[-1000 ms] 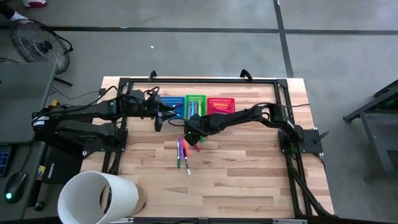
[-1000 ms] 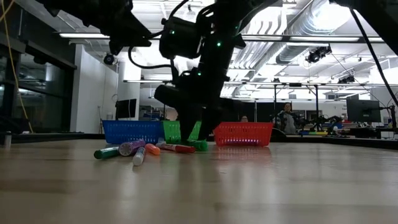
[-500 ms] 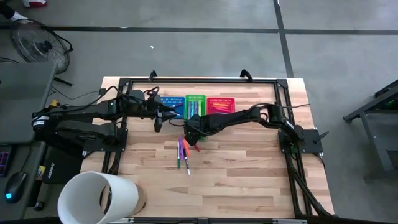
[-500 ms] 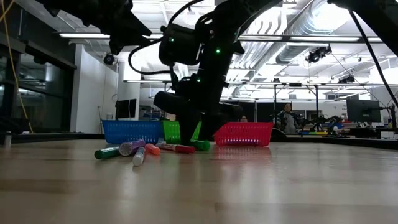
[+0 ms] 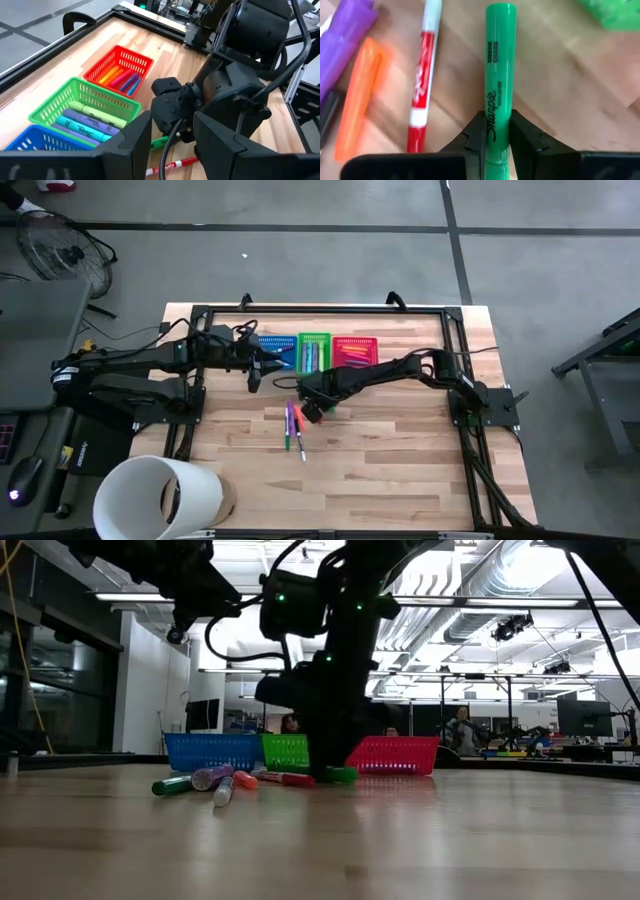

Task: Pick & Place Markers
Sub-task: Put the green highlighter into the green bin

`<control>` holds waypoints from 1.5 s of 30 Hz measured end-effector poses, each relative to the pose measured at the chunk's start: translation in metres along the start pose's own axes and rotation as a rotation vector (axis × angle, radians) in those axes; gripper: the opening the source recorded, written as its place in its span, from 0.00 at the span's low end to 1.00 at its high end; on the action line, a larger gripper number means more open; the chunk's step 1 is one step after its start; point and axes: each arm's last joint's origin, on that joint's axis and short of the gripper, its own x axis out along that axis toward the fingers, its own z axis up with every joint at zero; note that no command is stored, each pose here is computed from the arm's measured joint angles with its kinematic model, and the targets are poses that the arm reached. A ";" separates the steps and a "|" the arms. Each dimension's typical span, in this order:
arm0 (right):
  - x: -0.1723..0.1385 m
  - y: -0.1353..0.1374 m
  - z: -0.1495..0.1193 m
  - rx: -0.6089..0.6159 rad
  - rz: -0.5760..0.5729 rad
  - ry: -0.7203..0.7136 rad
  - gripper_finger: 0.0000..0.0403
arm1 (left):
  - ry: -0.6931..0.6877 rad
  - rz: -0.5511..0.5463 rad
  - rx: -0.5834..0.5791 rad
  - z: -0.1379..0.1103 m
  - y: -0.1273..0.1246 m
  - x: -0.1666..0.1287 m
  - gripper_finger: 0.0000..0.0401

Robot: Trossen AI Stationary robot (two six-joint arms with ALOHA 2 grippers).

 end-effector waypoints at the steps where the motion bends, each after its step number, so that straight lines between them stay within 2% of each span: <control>1: -0.001 0.000 -0.001 -0.001 0.008 0.014 0.13 | 0.000 0.000 0.000 0.000 0.000 0.000 0.36; 4: -0.006 0.000 -0.003 -0.006 0.031 0.053 0.13 | 0.002 0.000 -0.004 0.000 0.000 0.000 0.36; 10: -0.036 -0.005 -0.012 -0.021 0.054 0.132 0.13 | 0.016 0.003 -0.005 -0.001 0.000 0.000 0.36; 15: -0.072 -0.008 -0.009 -0.020 0.091 0.067 0.13 | 0.015 0.002 -0.005 -0.001 0.000 0.000 0.36; 23: -0.115 -0.012 -0.010 -0.018 0.157 -0.023 0.13 | 0.014 0.002 -0.004 -0.001 0.000 0.000 0.36; 28: -0.137 -0.021 -0.005 0.017 0.155 -0.116 0.12 | 0.015 0.003 -0.001 -0.001 0.000 0.000 0.36; 40: -0.146 -0.043 0.035 0.191 0.160 -0.351 0.12 | -0.040 -0.004 0.064 0.003 -0.002 -0.013 0.36; 45: -0.148 -0.059 0.054 0.265 0.122 -0.445 0.12 | -0.091 0.015 0.096 0.007 -0.003 -0.026 0.36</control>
